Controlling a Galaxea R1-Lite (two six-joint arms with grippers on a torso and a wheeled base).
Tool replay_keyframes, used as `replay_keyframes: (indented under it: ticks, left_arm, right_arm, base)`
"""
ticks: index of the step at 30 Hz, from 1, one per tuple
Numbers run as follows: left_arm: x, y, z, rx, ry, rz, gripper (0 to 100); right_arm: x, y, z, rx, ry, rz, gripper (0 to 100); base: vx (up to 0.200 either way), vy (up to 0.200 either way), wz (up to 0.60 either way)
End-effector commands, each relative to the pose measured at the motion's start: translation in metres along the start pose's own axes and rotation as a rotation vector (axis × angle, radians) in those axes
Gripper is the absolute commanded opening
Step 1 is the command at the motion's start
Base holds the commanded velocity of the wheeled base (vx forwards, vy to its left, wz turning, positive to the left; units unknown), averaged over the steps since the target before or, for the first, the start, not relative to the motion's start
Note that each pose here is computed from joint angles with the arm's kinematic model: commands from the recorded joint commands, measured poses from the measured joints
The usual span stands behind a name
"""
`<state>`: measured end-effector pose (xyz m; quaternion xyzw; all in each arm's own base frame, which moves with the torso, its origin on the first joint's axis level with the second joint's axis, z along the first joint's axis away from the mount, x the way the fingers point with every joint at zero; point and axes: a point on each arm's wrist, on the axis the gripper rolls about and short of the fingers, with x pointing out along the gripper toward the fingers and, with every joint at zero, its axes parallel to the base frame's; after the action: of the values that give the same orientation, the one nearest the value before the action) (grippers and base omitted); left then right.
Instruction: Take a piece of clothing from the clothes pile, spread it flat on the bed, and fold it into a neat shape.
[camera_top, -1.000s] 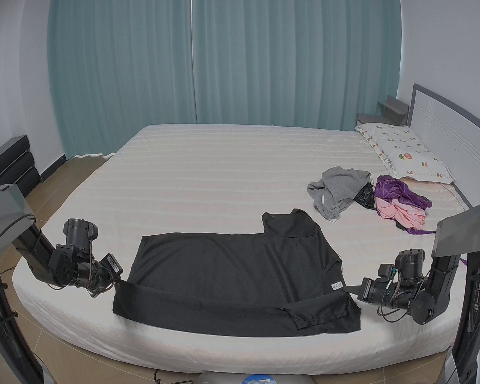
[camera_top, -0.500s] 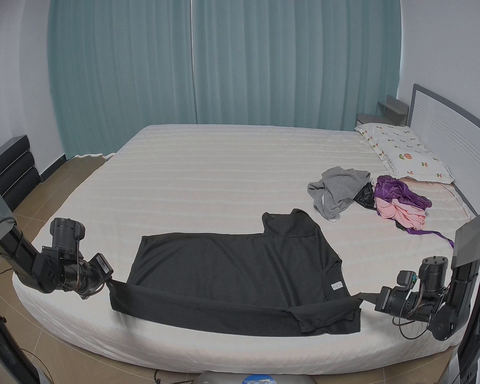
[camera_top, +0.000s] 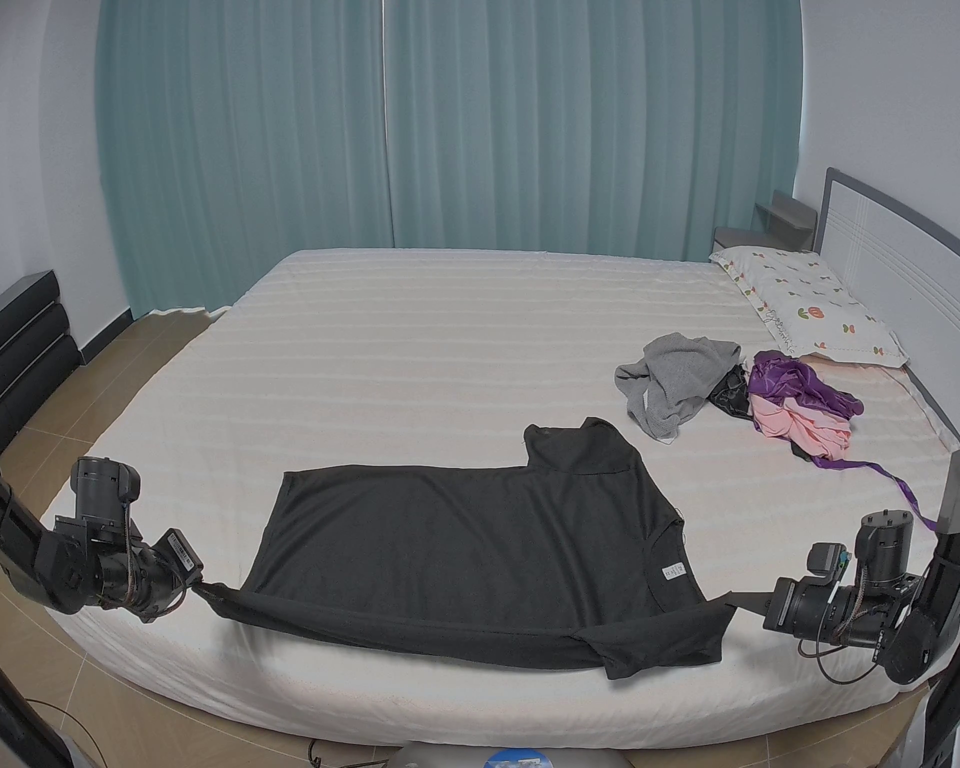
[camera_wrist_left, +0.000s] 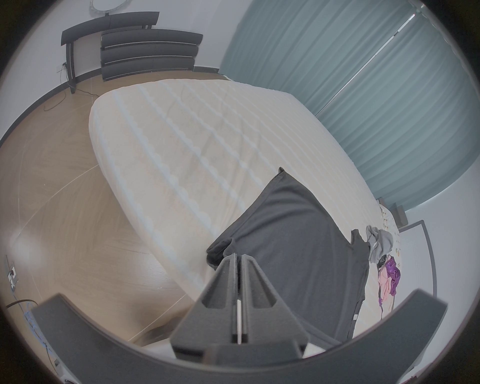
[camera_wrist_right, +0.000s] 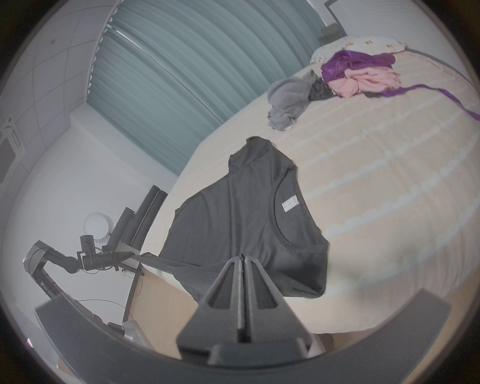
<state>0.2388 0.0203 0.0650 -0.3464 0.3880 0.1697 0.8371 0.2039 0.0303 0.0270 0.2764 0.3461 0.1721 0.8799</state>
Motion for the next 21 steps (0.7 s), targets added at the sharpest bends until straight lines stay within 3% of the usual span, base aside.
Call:
replay_keyframes:
  ticks: [1,9,21]
  left_arm:
    - [-0.007,0.008,-0.008,0.009,0.015,0.014,0]
    - [-0.009,0.019,-0.019,0.069,0.048,0.055,0]
    - [-0.016,0.025,-0.025,0.069,0.053,0.064,0]
  right_arm:
    - [-0.015,0.012,0.004,-0.029,-0.053,0.030,0]
    - [-0.015,0.013,0.007,-0.041,-0.081,0.038,0]
    - [-0.015,0.010,0.001,-0.025,-0.022,0.005,0]
  base:
    - [0.000,0.000,0.00]
    - [0.000,0.000,0.00]
    - [0.000,0.000,0.00]
